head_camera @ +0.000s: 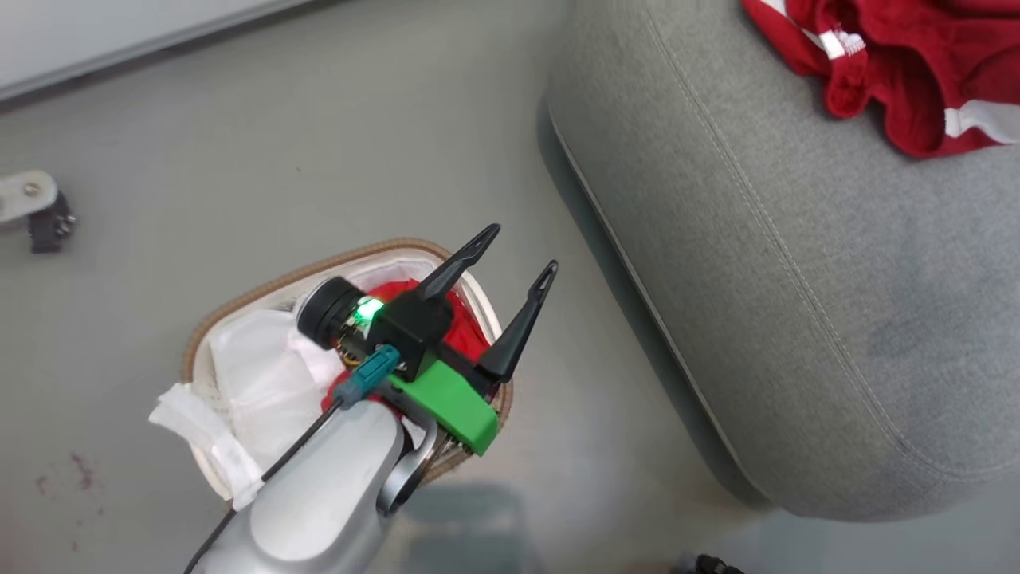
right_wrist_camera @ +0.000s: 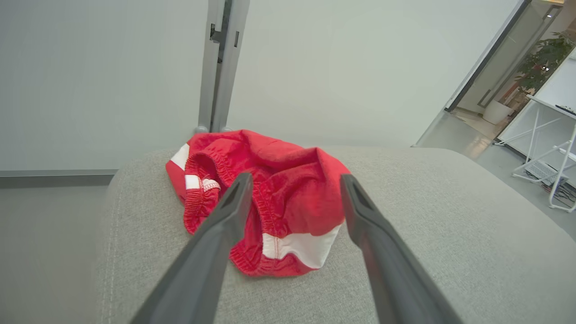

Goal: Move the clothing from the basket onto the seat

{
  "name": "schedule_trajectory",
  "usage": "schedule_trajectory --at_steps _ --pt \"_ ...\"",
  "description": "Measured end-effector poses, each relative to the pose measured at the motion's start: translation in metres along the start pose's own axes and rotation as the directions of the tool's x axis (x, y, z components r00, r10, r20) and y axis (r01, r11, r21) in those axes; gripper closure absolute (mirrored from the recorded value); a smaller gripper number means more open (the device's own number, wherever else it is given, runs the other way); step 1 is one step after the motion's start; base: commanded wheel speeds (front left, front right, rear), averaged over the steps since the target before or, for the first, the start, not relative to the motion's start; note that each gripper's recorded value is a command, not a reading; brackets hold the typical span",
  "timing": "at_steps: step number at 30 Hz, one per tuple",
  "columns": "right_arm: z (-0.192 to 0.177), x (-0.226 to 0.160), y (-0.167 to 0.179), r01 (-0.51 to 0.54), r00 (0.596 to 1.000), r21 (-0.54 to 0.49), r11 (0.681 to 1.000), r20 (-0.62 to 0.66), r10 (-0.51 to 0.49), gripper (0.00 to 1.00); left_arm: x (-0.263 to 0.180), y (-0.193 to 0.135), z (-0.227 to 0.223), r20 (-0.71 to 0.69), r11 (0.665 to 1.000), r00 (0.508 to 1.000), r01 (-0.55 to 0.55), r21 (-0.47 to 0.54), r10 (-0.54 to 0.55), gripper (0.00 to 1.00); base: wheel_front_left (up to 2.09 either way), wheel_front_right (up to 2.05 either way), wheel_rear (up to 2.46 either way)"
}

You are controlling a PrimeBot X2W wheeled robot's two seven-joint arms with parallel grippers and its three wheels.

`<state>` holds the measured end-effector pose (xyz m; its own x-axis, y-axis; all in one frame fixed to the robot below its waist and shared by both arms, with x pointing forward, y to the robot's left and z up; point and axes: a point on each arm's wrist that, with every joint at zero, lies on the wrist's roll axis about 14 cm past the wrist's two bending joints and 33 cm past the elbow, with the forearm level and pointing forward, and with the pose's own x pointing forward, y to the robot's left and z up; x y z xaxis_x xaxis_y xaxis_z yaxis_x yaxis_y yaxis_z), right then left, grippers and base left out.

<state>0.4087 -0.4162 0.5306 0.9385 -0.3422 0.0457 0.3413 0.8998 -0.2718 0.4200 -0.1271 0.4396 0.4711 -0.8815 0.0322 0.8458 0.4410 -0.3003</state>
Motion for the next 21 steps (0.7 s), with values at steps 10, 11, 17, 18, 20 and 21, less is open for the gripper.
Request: schedule_trajectory --at_steps 10,11,17,18,20,21 --pt "0.037 0.002 0.060 -0.120 0.986 0.164 0.979 0.132 0.099 0.00 -0.049 0.033 0.026 0.036 0.973 0.974 -0.226 0.042 0.224 0.00 0.00 0.00 0.00" --pt "0.040 0.001 0.067 -0.136 0.983 0.176 0.975 0.143 0.112 0.00 -0.056 0.038 0.029 0.042 0.966 0.967 -0.254 0.048 0.253 0.00 0.00 0.00 0.00" --pt "0.044 -0.010 0.104 -0.213 0.971 0.226 0.951 0.157 0.180 0.00 -0.096 0.063 0.046 0.079 0.910 0.911 -0.411 0.060 0.406 0.00 0.00 0.00 0.00" --pt "0.044 -0.012 0.111 -0.226 0.969 0.233 0.946 0.157 0.193 0.00 -0.104 0.067 0.048 0.086 0.897 0.897 -0.438 0.060 0.433 0.00 0.00 0.00 0.00" --pt "0.043 -0.017 0.122 -0.248 0.965 0.247 0.937 0.154 0.214 0.00 -0.121 0.074 0.051 0.093 0.871 0.871 -0.488 0.059 0.482 0.00 0.00 0.00 0.00" --pt "0.042 -0.020 0.128 -0.258 0.963 0.256 0.932 0.151 0.225 0.00 -0.130 0.078 0.053 0.100 0.855 0.855 -0.516 0.056 0.509 0.00 0.00 0.00 0.00"
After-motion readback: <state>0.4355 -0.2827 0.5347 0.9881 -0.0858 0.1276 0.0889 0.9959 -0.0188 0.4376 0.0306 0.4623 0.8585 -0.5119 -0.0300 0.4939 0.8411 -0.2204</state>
